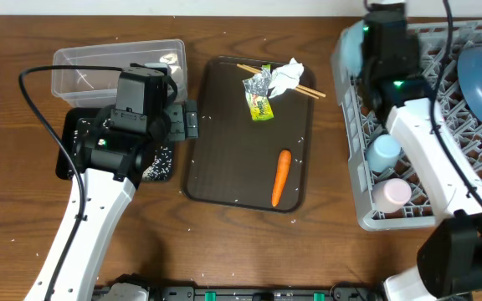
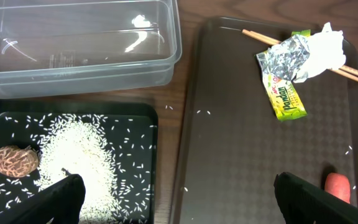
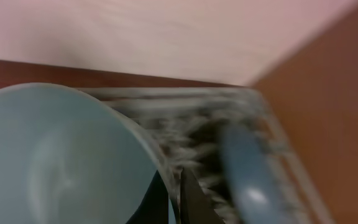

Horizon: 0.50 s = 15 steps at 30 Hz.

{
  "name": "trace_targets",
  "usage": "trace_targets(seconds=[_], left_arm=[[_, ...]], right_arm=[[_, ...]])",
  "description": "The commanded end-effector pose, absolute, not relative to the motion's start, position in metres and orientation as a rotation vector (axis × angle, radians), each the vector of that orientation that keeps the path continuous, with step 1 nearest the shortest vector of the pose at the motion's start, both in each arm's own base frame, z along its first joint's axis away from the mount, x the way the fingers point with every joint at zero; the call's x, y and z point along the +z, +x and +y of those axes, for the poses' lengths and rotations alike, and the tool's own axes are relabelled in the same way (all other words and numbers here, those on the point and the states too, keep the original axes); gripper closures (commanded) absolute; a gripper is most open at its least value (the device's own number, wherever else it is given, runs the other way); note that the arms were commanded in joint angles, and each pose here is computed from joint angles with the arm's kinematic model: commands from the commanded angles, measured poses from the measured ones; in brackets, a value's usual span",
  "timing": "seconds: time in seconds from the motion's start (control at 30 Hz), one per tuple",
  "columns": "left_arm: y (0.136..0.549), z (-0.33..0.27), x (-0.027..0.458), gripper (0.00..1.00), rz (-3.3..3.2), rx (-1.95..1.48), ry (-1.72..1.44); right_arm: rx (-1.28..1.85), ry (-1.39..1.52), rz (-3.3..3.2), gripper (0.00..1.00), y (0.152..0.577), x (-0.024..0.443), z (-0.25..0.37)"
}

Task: Sort waste into correct bins and load items into the dishwasher rack
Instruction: 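Carry the bowl into the dish rack and release it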

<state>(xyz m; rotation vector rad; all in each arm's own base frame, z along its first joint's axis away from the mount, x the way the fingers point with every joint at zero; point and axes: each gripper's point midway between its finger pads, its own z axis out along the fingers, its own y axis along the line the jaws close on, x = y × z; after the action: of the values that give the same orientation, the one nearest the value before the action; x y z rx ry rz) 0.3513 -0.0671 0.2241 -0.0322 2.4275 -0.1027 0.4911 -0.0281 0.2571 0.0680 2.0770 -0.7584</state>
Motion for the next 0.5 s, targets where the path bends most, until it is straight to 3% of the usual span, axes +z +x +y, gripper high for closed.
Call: trace_targets(seconds=[0.0,0.47], left_arm=[[0.354,-0.066,0.229,0.02,2.418,-0.099,-0.042],[0.354,-0.066,0.229,0.02,2.418,-0.099,-0.042]], right_arm=[[-1.059,0.129,2.081,0.99,0.479,0.259,-0.087],[-1.467,-0.062,2.051,0.99,0.502,0.254,-0.141]])
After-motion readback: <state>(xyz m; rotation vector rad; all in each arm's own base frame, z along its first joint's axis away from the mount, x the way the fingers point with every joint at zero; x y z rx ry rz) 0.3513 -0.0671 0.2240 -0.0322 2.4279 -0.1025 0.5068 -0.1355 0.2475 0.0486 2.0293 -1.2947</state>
